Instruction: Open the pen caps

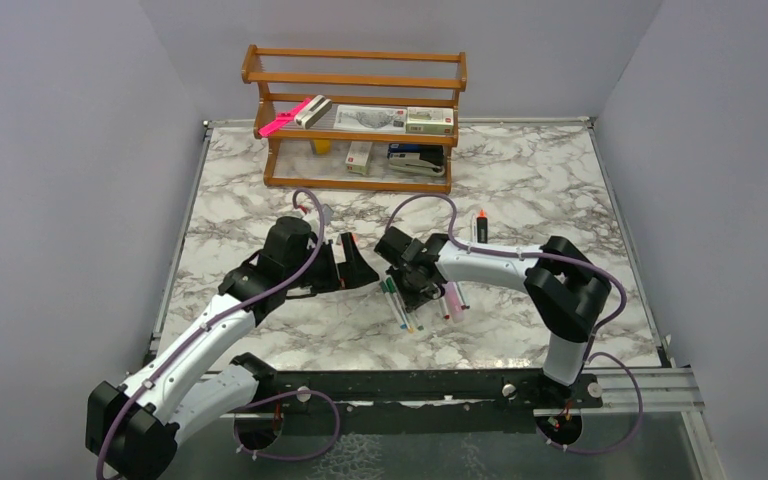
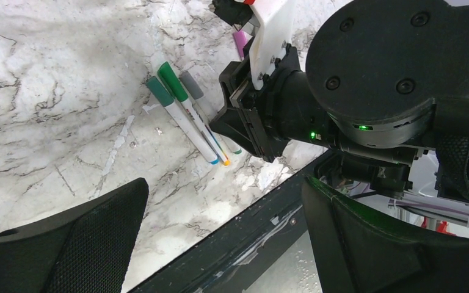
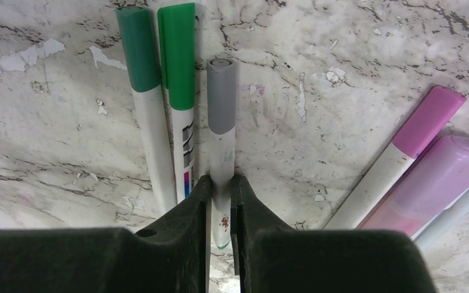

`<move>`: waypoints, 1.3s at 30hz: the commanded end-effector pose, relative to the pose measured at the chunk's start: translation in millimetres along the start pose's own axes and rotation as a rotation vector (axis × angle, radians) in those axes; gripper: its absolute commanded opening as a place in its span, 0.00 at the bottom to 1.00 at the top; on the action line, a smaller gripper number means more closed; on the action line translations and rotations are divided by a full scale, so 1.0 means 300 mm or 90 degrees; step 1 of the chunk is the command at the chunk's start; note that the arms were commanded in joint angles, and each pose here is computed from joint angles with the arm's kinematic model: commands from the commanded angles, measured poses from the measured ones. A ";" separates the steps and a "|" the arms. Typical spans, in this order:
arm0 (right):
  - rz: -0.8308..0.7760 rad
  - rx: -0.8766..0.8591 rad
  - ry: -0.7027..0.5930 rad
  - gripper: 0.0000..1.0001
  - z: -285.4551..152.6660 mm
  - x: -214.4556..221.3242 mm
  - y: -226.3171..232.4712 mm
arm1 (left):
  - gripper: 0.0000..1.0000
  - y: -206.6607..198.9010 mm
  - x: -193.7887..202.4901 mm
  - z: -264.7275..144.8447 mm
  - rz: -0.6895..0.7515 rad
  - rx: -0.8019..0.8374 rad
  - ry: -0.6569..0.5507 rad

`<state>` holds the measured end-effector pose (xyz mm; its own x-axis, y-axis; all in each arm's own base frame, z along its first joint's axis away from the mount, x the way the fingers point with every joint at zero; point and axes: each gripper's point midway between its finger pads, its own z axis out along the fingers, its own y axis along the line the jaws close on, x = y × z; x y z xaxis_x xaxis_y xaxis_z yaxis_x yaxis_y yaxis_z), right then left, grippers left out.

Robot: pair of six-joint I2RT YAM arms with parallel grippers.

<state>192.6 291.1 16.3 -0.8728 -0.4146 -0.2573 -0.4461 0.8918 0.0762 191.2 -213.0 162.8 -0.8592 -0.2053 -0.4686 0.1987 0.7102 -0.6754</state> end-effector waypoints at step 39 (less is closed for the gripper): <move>0.004 -0.469 -0.210 0.09 -0.428 -0.237 0.149 | 0.99 -0.136 -0.151 0.295 -0.150 0.113 -0.058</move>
<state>226.6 308.2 119.9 -0.8684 -0.2150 -0.4467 -0.4619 0.6783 0.5714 247.2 -286.8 150.8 -0.8845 -0.3703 -0.2840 0.0597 0.5138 -0.8558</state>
